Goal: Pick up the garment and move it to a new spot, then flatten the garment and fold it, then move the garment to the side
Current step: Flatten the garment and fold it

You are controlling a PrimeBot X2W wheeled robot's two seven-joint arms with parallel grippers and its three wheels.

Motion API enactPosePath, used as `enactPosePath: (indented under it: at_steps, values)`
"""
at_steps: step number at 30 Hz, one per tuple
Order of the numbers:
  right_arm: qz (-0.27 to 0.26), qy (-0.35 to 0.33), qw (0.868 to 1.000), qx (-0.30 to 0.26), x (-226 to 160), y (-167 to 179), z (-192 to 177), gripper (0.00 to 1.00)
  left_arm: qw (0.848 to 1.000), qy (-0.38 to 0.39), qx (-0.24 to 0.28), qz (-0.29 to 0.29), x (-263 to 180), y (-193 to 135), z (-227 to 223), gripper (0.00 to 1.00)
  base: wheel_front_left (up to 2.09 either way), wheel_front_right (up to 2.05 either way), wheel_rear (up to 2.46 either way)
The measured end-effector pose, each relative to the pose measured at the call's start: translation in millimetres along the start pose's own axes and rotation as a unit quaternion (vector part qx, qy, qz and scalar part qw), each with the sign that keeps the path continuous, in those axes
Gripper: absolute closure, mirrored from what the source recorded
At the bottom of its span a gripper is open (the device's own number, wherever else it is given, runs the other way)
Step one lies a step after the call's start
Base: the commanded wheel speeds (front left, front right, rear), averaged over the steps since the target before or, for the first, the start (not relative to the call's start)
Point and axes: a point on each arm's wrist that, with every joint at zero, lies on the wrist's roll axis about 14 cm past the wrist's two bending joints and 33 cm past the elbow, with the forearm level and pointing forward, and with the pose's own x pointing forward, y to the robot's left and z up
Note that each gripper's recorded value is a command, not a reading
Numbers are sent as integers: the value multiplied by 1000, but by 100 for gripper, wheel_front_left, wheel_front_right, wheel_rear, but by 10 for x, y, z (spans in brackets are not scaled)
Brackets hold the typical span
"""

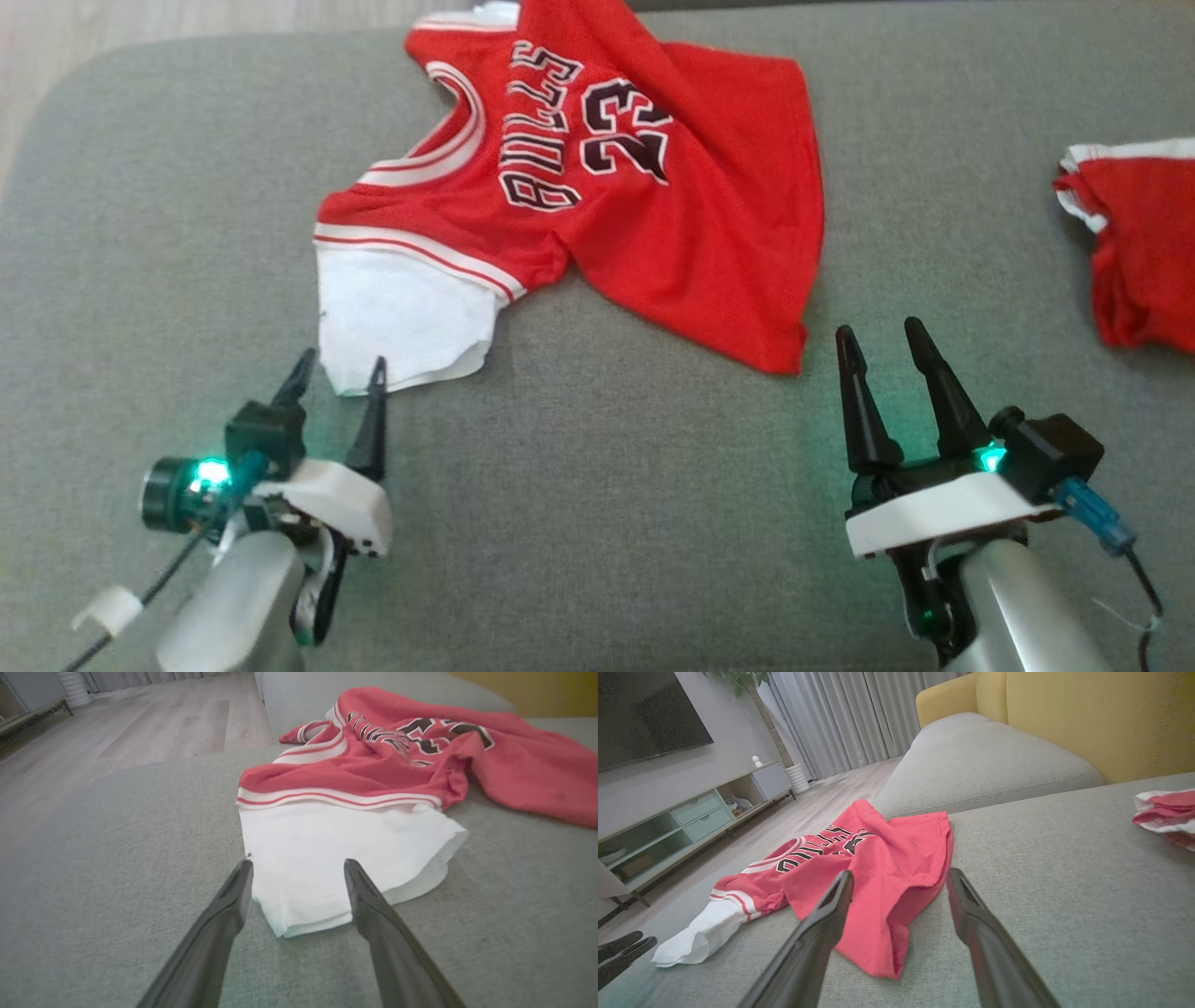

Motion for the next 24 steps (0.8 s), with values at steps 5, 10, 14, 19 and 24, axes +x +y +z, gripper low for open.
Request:
enactPosePath:
  at_steps: [5, 10, 14, 19, 24]
  values:
    - [-13, 8, 1000, 2, 7, -95, -60, 0, 999, 49, 4, 12, 139, 96, -227, 0, 0, 0, 0]
    - [-24, 13, 1000, 2, -9, -167, -95, 0, 997, 70, 5, 16, 243, 131, -312, 0, 0, 0, 0]
    - [-27, 12, 1000, 2, -14, -191, -90, 0, 996, 83, 4, 13, 294, 142, -336, 0, 0, 0, 0]
    - [-28, 8, 1000, 1, -16, -195, -62, 0, 996, 91, -1, -4, 297, 81, -345, 100, 0, 0, 0]
    - [-25, 2, 1000, 0, -24, -170, -11, 0, 998, 61, -3, -5, 269, 57, -235, 100, 0, 0, 0]
